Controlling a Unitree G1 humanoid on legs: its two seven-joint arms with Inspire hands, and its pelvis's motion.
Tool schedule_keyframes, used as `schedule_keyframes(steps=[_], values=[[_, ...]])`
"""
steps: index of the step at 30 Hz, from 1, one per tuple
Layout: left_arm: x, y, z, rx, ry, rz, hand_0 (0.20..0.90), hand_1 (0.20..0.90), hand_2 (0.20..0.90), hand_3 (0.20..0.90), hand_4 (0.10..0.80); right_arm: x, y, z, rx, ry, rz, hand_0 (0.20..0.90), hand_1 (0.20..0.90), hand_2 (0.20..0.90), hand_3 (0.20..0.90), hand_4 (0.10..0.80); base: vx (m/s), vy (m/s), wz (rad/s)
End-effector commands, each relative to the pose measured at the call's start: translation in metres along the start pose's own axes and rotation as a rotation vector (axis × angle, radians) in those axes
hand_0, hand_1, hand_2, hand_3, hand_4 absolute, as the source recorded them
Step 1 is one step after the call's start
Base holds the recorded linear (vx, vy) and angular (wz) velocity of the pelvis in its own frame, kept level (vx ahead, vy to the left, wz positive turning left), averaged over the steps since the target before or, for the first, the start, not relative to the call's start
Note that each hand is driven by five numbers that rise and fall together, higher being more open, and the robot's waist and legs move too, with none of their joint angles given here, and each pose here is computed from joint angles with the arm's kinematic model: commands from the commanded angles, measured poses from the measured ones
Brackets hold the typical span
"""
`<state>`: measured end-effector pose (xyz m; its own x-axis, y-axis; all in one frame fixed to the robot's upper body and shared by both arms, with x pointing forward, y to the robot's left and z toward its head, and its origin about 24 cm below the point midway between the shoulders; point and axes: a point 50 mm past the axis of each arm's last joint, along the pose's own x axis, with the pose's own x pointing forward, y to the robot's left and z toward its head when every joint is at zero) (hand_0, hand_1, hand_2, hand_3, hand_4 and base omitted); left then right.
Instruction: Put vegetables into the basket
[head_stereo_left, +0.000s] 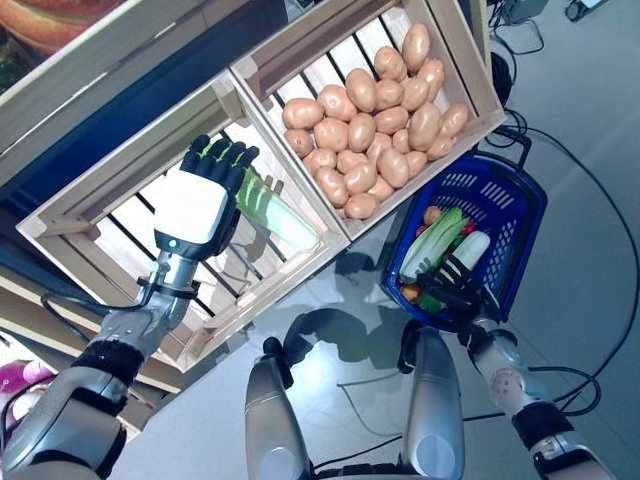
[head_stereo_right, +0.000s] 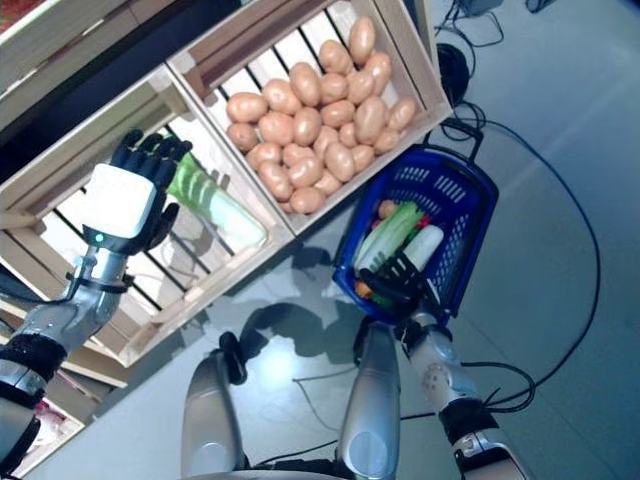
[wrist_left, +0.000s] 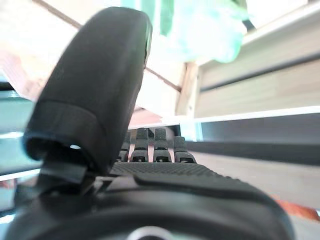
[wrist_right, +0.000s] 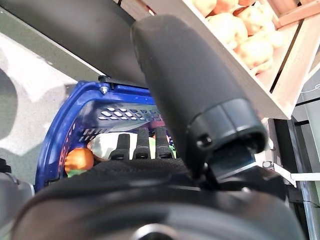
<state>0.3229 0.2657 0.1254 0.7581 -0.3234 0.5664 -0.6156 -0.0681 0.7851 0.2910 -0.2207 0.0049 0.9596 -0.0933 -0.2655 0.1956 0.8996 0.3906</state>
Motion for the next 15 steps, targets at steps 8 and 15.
schedule_keyframes(steps=[8,15], values=[[0.039,0.025,-0.023,0.041,0.064,0.107,0.9,0.9,0.9,0.9,0.8,0.005,0.004,0.04,0.014,-0.161,0.037,0.9,0.9,0.9,0.9,0.8,-0.046,0.037,-0.02],[0.053,0.031,-0.03,0.061,0.088,0.101,0.9,0.9,0.9,0.9,0.8,0.008,0.008,0.048,0.005,-0.181,0.05,0.9,0.9,0.9,0.9,0.8,-0.025,0.033,-0.02]])
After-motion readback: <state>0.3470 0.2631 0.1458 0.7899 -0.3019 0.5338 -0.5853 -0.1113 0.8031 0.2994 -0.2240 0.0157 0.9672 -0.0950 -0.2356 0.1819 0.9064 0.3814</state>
